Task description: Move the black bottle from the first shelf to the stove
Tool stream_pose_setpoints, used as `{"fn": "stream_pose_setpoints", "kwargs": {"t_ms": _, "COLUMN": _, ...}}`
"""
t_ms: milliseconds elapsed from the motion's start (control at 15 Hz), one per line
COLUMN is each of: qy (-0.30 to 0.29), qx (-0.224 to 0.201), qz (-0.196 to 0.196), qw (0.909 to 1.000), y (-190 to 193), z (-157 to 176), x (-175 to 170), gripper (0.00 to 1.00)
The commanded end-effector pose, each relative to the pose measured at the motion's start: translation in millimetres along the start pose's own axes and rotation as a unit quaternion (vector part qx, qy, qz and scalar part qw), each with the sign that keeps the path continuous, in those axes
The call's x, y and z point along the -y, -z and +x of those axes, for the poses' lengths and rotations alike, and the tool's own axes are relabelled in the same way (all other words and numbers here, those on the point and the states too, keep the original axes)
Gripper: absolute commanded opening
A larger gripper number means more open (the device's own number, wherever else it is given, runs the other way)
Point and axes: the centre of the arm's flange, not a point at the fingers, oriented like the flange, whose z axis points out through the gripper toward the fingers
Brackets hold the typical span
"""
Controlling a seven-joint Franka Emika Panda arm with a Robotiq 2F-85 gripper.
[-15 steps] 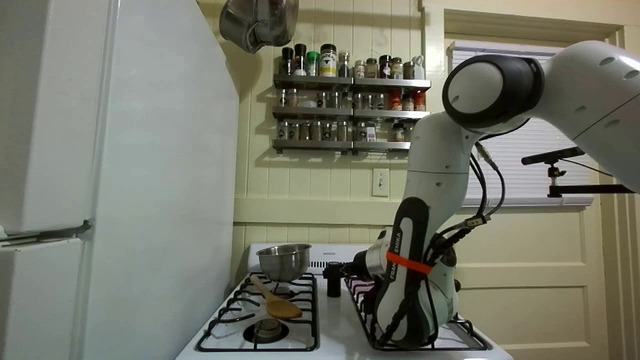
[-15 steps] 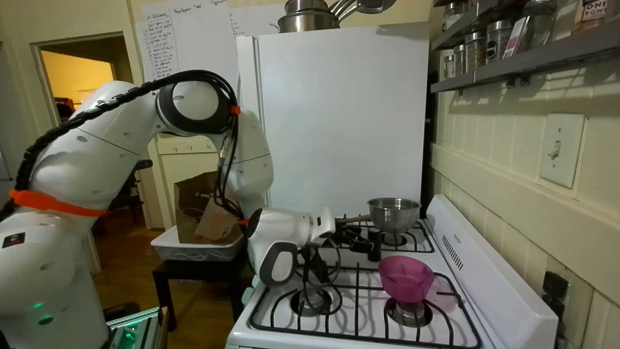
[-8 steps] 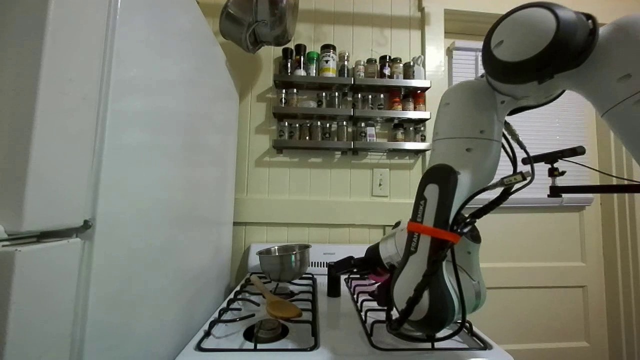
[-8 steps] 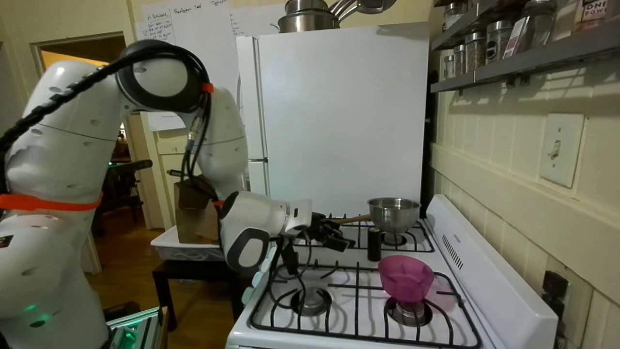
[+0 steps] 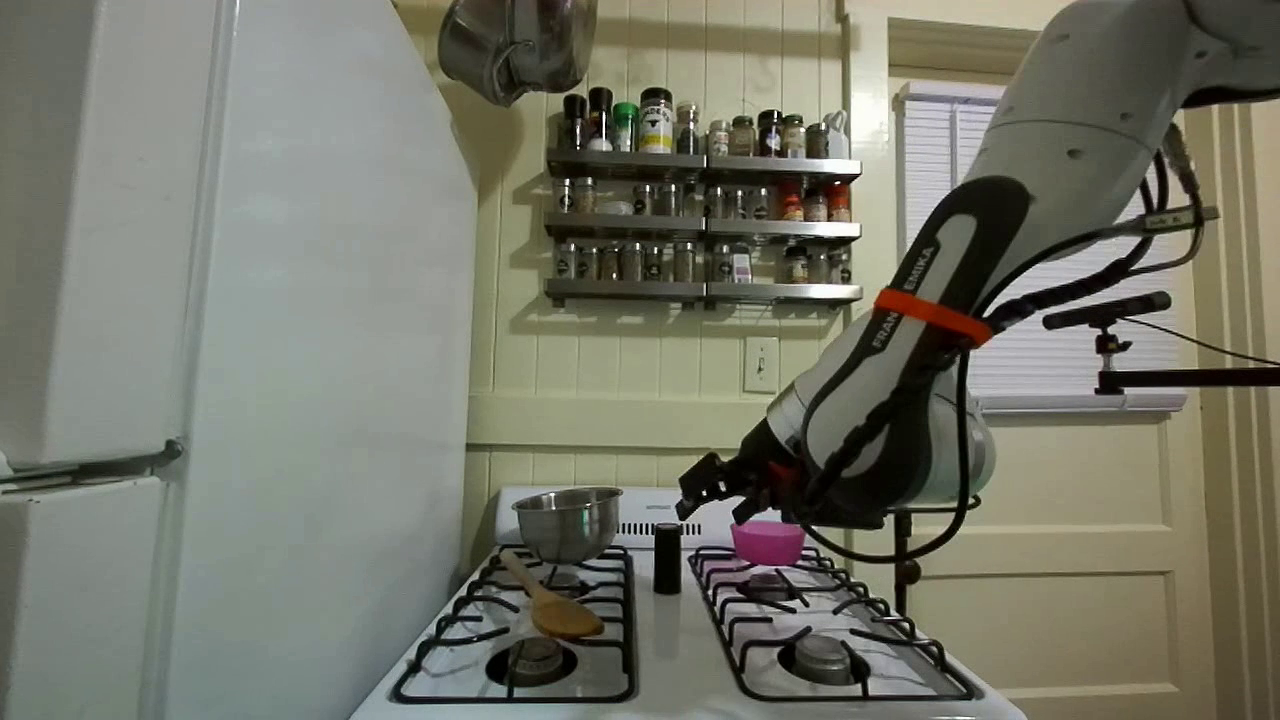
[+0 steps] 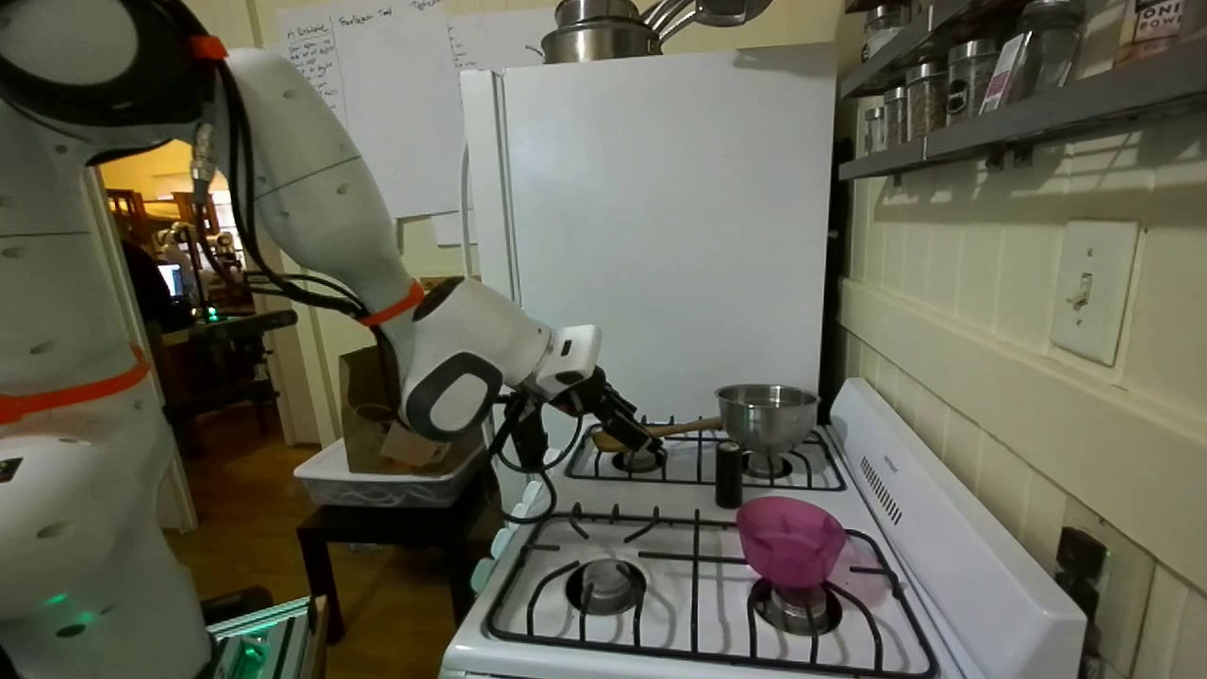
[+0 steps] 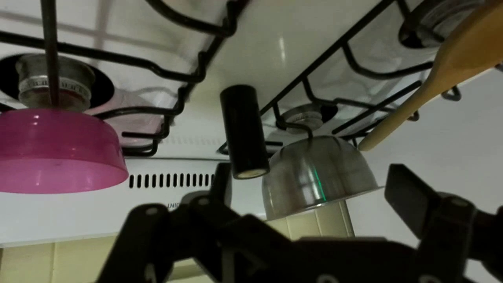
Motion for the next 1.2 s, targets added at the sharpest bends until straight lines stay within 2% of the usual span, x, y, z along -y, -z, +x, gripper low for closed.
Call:
{"fn": "stream_pose_setpoints", "kwargs": {"t_ms": 0, "qy": 0.002, "qx": 0.098, "qz": 0.008, "qw": 0.9952, "y": 57.2, "z": 51.9, "x": 10.2, "gripper": 1.0}}
{"fn": "stream_pose_setpoints", "kwargs": {"t_ms": 67, "qy": 0.005, "qx": 0.119, "qz": -0.002, "qw": 0.9928, "y": 58.0, "z": 53.7, "x": 12.9, "gripper": 1.0}}
{"fn": "stream_pose_setpoints", "kwargs": {"t_ms": 267, "qy": -0.009, "qx": 0.136, "qz": -0.059, "qw": 0.9889, "y": 66.5, "z": 62.1, "x": 0.7, "gripper": 1.0}}
{"fn": "stream_pose_setpoints", "kwargs": {"t_ms": 400, "qy": -0.017, "qx": 0.129, "qz": -0.1, "qw": 0.9865, "y": 85.5, "z": 80.2, "x": -23.5, "gripper": 1.0}}
{"fn": "stream_pose_setpoints", "kwargs": {"t_ms": 533, "qy": -0.024, "qx": 0.102, "qz": -0.132, "qw": 0.9857, "y": 114.8, "z": 104.9, "x": -35.9, "gripper": 1.0}}
{"fn": "stream_pose_setpoints", "kwargs": {"t_ms": 667, "qy": -0.021, "qx": 0.074, "qz": -0.121, "qw": 0.9896, "y": 152.3, "z": 135.4, "x": -26.1, "gripper": 1.0}}
{"fn": "stream_pose_setpoints", "kwargs": {"t_ms": 800, "qy": 0.012, "qx": -0.006, "qz": -0.12, "qw": 0.9926, "y": 195.1, "z": 165.9, "x": -4.3, "gripper": 1.0}}
{"fn": "stream_pose_setpoints", "kwargs": {"t_ms": 867, "qy": -0.002, "qx": 0.032, "qz": -0.113, "qw": 0.9931, "y": 159.5, "z": 147.9, "x": -22.5, "gripper": 1.0}}
{"fn": "stream_pose_setpoints", "kwargs": {"t_ms": 1000, "qy": 0.012, "qx": -0.011, "qz": -0.111, "qw": 0.9937, "y": 192.4, "z": 166.8, "x": -7.7, "gripper": 1.0}}
{"fn": "stream_pose_setpoints", "kwargs": {"t_ms": 1133, "qy": 0.015, "qx": -0.019, "qz": -0.112, "qw": 0.9935, "y": 199.9, "z": 167.2, "x": -5.6, "gripper": 1.0}}
